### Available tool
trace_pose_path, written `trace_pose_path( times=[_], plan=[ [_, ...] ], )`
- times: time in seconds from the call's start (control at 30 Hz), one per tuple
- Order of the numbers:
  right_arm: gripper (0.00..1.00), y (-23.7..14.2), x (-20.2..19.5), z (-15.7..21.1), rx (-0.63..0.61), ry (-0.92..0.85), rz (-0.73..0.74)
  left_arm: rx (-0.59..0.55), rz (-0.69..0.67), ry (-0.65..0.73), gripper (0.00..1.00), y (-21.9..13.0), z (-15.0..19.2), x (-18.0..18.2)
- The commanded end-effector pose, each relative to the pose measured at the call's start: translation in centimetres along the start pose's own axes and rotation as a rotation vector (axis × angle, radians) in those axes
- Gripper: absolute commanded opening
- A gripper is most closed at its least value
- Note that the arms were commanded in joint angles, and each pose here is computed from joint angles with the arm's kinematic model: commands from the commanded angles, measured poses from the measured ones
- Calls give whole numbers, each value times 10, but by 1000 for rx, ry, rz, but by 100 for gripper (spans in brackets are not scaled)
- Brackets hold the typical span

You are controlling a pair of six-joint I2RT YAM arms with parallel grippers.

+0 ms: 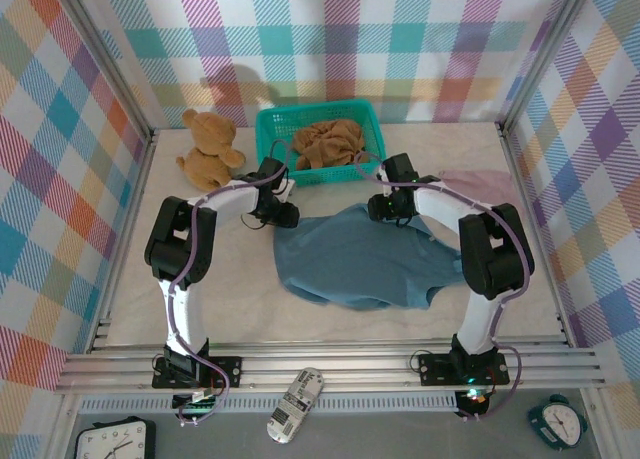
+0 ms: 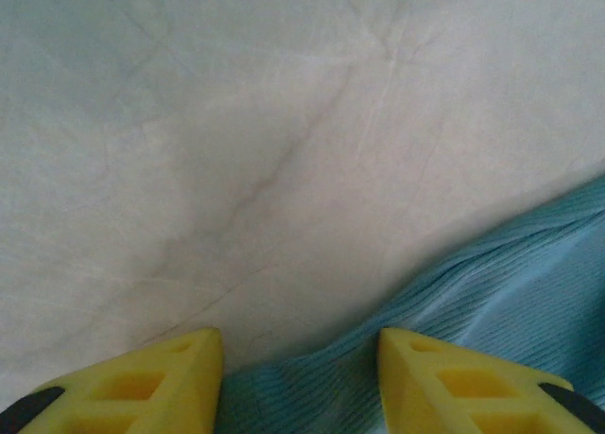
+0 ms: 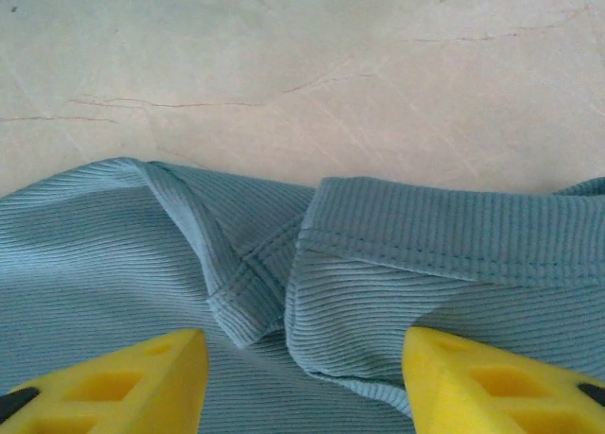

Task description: Fold and stack the tank tops

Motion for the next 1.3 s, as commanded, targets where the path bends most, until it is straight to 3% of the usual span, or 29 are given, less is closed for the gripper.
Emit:
trace_pose_path(
  times=[0.0, 0.17, 0.27, 0.37, 0.6, 0.77, 1.03, 1.27],
  plan=[
    [53, 8, -11, 4, 10, 58, 33, 47, 22, 5, 43, 5, 12, -5],
    [35, 16, -18, 13, 37, 106, 55, 48, 10, 18, 25, 3, 11, -4],
    [20, 10, -22, 8, 5, 119, 62, 43, 18, 32, 14, -4, 8, -6],
    [12, 1, -25, 2, -27, 121, 61, 25, 11, 34, 1, -18, 4, -7],
    [9, -27, -41, -11, -84, 149, 69, 12, -49, 42, 0, -64, 7, 1],
    [9, -28, -48, -24, -94, 149, 53, 58, -110, 15, 0, -86, 29, 18],
    [10, 1, -63, -52, -74, 134, 78, 122, -219, -71, 0, -106, 71, 52],
    [12, 27, -81, -81, -42, 162, 96, 176, -190, -176, 0, -117, 99, 51]
  ],
)
Point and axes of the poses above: each hand's point on the last joint's axis, 136 mm out from that joint toward the fingers, its own y axis out along the fingers, its own x axis along the line the jaws close on, z = x × y, the point moved 1 cm from there along -y, back along the fingers, and after that the axes turned 3 degrees about -y, right-handed, at the moved point
